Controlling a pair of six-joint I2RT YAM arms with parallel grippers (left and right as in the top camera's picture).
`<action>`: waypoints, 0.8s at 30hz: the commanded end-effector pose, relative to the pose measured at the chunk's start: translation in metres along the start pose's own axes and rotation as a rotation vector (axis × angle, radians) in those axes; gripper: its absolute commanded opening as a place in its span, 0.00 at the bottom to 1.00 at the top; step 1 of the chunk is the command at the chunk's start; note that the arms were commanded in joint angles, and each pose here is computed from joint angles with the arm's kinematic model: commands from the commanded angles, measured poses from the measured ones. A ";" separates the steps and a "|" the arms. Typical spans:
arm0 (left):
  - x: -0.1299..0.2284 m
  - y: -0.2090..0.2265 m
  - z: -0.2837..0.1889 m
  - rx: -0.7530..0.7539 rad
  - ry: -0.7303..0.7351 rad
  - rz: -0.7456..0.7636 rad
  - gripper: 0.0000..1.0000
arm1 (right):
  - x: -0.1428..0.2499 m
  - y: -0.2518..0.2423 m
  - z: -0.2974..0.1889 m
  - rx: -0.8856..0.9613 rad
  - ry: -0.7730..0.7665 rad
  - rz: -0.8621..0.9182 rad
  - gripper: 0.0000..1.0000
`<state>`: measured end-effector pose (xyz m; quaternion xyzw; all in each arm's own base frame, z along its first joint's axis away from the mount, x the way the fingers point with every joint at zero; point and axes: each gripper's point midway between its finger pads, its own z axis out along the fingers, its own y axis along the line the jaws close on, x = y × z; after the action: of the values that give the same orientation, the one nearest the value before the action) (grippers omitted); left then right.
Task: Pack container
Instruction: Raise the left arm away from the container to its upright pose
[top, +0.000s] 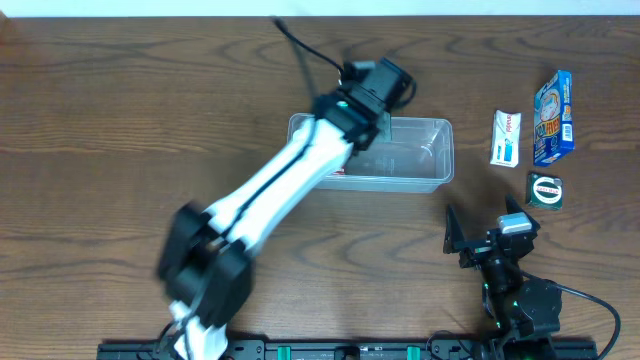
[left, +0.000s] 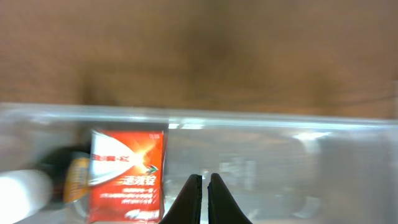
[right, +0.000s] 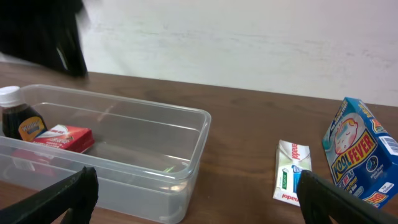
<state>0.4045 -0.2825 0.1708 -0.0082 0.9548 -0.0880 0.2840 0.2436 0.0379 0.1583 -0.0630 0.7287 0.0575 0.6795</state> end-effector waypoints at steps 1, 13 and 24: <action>-0.054 0.026 -0.067 -0.003 -0.175 -0.027 0.17 | 0.000 -0.004 0.000 0.015 -0.001 -0.009 0.99; -0.106 0.189 -0.179 -0.285 -0.389 -0.208 0.98 | 0.000 -0.004 0.000 0.015 -0.001 -0.009 0.99; -0.110 0.211 -0.182 -0.322 -0.396 -0.250 0.98 | 0.000 -0.004 0.000 0.015 -0.001 -0.009 0.99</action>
<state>0.4059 -0.0430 0.3392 -0.1882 0.8767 0.0243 0.4420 0.2436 0.0379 0.1582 -0.0630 0.7288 0.0575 0.6794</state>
